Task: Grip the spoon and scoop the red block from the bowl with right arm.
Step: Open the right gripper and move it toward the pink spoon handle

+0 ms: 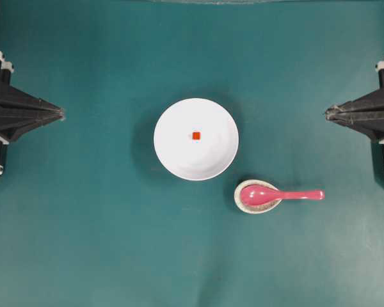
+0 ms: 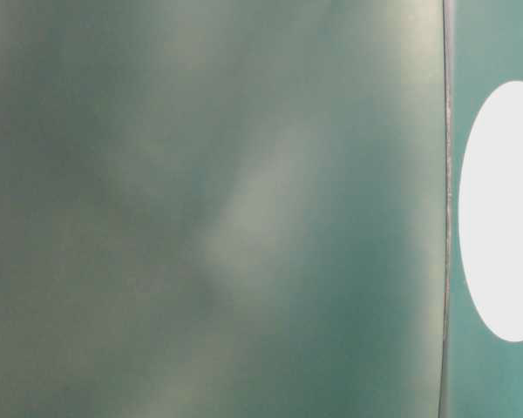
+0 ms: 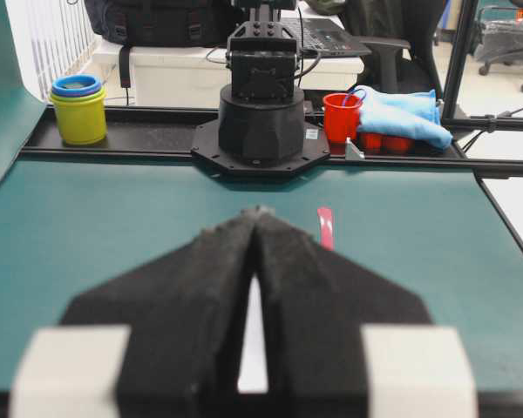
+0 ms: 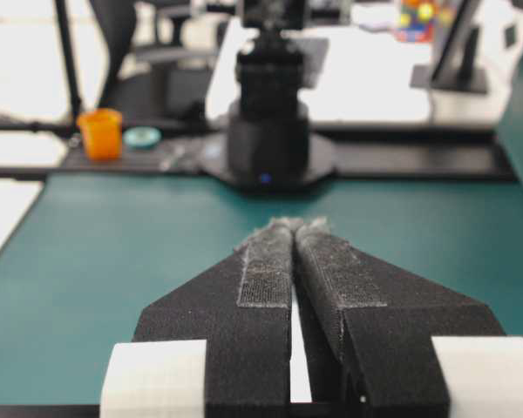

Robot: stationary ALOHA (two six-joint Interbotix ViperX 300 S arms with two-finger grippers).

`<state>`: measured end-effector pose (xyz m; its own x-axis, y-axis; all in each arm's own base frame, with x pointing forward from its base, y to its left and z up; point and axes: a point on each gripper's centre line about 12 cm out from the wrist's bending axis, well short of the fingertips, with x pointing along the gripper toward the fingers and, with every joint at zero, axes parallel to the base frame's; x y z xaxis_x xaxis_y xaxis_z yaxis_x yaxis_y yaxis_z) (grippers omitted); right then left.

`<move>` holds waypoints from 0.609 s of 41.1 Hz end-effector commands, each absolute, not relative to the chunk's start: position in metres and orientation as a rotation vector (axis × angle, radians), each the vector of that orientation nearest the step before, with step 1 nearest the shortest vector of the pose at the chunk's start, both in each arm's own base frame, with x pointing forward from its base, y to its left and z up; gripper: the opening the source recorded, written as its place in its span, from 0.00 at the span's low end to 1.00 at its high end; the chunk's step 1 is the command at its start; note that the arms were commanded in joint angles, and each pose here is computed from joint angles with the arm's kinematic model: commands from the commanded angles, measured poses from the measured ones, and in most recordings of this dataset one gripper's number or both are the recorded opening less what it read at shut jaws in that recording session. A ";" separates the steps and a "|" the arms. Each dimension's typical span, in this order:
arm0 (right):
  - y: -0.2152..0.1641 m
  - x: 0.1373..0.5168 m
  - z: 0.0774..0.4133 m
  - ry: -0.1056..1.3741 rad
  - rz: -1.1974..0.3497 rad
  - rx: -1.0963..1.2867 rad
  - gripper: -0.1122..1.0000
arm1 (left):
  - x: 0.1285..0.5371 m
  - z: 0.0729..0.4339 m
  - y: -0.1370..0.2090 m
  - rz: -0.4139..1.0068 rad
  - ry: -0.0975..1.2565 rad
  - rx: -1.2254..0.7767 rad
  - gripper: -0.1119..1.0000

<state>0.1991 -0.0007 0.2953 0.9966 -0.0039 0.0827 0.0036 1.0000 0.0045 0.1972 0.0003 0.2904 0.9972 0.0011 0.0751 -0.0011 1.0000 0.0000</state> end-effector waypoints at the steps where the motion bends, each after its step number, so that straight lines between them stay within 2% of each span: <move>1: -0.002 0.204 0.292 -0.057 -0.010 0.032 0.10 | 0.202 0.291 -0.001 -0.006 -0.008 -0.005 0.10; 2: -0.002 0.210 0.282 0.017 -0.012 0.044 0.10 | 0.202 0.286 -0.001 -0.005 0.068 -0.008 0.10; 6: -0.002 0.215 0.275 0.076 -0.013 0.043 0.10 | 0.201 0.285 -0.001 -0.004 0.110 -0.009 0.10; 25: -0.002 0.226 0.277 0.099 -0.016 0.058 0.10 | 0.200 0.279 -0.001 -0.004 0.166 -0.009 0.10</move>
